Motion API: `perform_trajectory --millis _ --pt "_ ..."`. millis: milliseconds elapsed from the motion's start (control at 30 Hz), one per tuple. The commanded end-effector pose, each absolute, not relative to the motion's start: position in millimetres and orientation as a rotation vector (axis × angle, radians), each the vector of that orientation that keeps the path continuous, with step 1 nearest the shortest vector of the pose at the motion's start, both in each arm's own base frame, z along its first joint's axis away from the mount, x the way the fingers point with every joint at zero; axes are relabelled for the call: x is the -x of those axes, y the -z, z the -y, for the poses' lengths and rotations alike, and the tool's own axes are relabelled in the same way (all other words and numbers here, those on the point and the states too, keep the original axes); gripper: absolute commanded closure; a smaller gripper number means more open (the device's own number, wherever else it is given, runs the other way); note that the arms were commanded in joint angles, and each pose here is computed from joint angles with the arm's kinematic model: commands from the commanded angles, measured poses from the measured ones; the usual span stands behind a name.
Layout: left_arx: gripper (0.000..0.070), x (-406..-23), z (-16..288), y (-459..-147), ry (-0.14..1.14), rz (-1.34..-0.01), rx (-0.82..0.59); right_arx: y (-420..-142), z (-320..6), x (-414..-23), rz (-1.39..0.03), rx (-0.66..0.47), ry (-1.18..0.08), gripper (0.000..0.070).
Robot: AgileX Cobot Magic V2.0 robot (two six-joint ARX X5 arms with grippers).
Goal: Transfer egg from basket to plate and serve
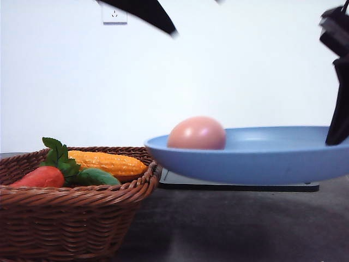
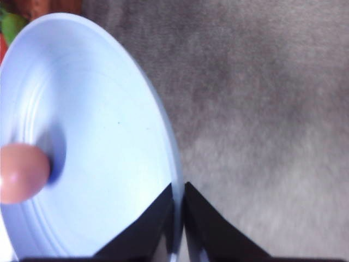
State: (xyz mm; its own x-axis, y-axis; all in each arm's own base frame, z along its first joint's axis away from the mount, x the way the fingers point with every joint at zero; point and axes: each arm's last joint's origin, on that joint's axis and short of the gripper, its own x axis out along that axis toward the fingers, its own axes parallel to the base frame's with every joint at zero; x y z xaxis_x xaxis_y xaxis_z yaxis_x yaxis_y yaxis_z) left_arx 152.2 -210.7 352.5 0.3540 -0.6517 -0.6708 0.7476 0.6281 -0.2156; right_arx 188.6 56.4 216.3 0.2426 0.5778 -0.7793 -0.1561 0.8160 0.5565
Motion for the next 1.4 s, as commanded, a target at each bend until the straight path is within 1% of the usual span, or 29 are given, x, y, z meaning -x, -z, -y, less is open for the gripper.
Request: perform_trajectory --millis 0,167,367,467,667,867,1000,1167,1367 --pt "0.0257 -146.4 199.9 -367.4 0.911 -0.754 -0.117 -219.6 -57.2 -198.3 -1.194 -0.402 -0.552 0.07" --pt "0.0257 -127.7 157.4 -397.5 0.849 -0.619 -0.056 -216.3 -45.8 -225.5 -1.152 -0.464 -0.537 0.07" --pt "0.0257 -100.7 115.1 -423.1 0.814 -0.461 0.018 -215.5 -41.1 -266.2 -1.137 -0.471 -0.509 0.07" --pt "0.0257 -88.6 98.9 -430.3 0.778 -0.398 0.037 -215.9 -37.7 -291.2 -1.13 -0.479 -0.49 0.07" --pt "0.0257 -71.5 77.2 -436.8 0.731 -0.33 0.06 -209.8 -39.6 -343.2 -1.136 -0.484 -0.483 0.07" --pt "0.0257 -64.2 68.2 -436.3 0.716 -0.328 0.059 -195.1 -42.2 -385.1 -1.158 -0.497 -0.473 0.07" --pt "0.0257 -64.5 67.5 -434.3 0.688 -0.343 0.046 -180.7 -43.4 -402.4 -1.183 -0.513 -0.46 0.07" --pt "0.0257 -66.1 69.2 -433.2 0.686 -0.355 0.039 -162.2 -41.5 -411.4 -1.221 -0.534 -0.436 0.07" --pt "0.0257 -68.1 70.9 -432.5 0.669 -0.36 0.033 -158.5 -41.1 -412.4 -1.224 -0.526 -0.429 0.07"
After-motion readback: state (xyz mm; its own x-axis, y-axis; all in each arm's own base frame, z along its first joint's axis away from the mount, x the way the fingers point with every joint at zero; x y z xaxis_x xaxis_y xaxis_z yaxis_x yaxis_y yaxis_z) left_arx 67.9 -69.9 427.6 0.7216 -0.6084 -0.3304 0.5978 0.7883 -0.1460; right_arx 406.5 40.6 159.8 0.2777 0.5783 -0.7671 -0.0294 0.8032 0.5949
